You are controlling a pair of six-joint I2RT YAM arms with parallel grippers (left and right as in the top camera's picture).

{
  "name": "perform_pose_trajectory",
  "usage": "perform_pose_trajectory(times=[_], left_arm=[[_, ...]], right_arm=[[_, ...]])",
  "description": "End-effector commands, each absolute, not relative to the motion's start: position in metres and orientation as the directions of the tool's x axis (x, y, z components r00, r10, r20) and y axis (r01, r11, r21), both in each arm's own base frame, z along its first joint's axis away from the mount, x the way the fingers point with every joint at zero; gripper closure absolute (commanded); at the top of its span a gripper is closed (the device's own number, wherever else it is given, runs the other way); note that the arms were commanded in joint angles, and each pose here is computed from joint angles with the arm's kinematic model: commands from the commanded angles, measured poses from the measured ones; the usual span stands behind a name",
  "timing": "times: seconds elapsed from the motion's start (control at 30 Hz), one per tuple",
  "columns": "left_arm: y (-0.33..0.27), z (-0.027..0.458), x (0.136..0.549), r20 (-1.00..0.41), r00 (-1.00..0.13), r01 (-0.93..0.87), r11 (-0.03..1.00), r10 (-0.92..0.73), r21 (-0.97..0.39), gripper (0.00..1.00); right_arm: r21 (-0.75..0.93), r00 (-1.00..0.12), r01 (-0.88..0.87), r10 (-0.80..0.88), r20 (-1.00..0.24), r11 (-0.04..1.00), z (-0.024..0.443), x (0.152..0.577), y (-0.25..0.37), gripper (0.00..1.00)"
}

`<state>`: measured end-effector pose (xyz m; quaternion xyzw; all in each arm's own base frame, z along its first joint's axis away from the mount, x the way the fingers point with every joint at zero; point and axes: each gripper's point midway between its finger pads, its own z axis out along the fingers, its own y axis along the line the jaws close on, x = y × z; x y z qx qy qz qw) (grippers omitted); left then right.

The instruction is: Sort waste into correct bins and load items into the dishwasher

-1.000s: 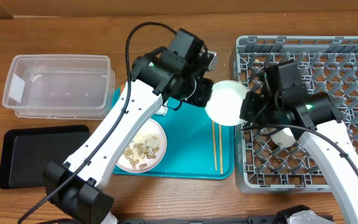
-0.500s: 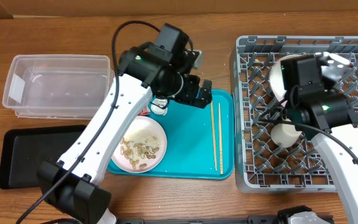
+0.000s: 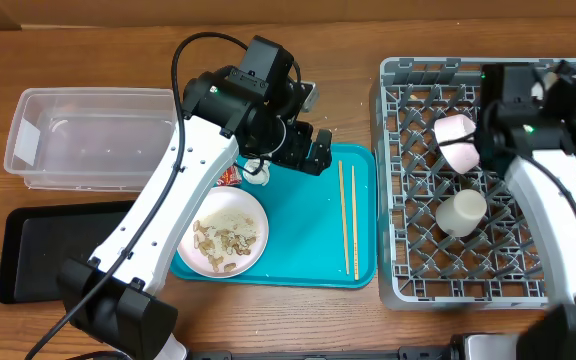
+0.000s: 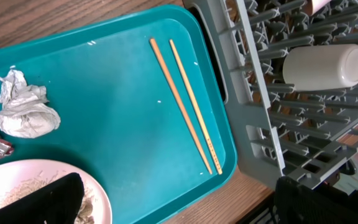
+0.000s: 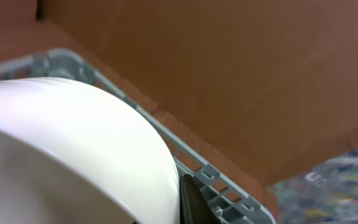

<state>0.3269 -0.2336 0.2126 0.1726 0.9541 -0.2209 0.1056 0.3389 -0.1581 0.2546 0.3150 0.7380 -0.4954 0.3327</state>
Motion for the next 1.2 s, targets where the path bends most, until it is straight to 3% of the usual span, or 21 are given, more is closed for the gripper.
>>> perform_pose_trajectory(times=[0.0,0.13,0.4,0.5,0.53,0.63,0.97,1.17], left_arm=[[-0.234,0.228,0.329,-0.331,-0.894,0.417,0.83,0.302,-0.37,0.0],[-0.234,0.228,0.329,-0.332,-0.893,0.42,0.829,0.305,-0.37,0.0],[-0.234,0.228,0.329,-0.344,-0.879,0.448,0.817,0.33,-0.362,0.0],[-0.234,0.228,0.329,-0.344,-0.879,0.449,0.817,0.33,-0.362,0.0],[-0.234,0.228,0.329,-0.344,-0.879,0.448,0.817,0.33,-0.363,0.0],[-0.234,0.228,0.329,-0.343,-0.879,0.448,0.817,0.33,-0.363,0.0],[-0.236,0.228,0.326,-0.334,-0.882,0.447,0.812,0.332,-0.376,0.0],[-0.235,0.228,0.324,-0.329,-0.883,0.447,0.812,0.334,-0.376,0.0]], right_arm=[[-0.653,-0.686,0.716,0.081,-0.723,0.248,0.244,0.349,-0.162,0.96],[-0.735,-0.745,0.663,0.04,-0.665,0.14,0.23,0.354,-0.166,0.96],[-0.783,-0.804,0.591,0.059,-0.592,0.192,0.191,0.365,-0.165,0.89],[-0.786,-0.817,0.57,0.067,-0.573,0.237,0.183,0.367,-0.16,0.68],[-0.79,-0.821,0.564,0.061,-0.567,0.24,0.183,0.367,-0.158,0.47],[-0.793,-0.824,0.558,0.055,-0.563,0.244,0.183,0.368,-0.155,0.28],[-0.777,-0.837,0.531,0.069,-0.542,0.339,0.167,0.372,-0.143,0.29],[-0.73,-0.792,0.587,0.062,-0.607,0.35,0.193,0.37,-0.138,0.25]])
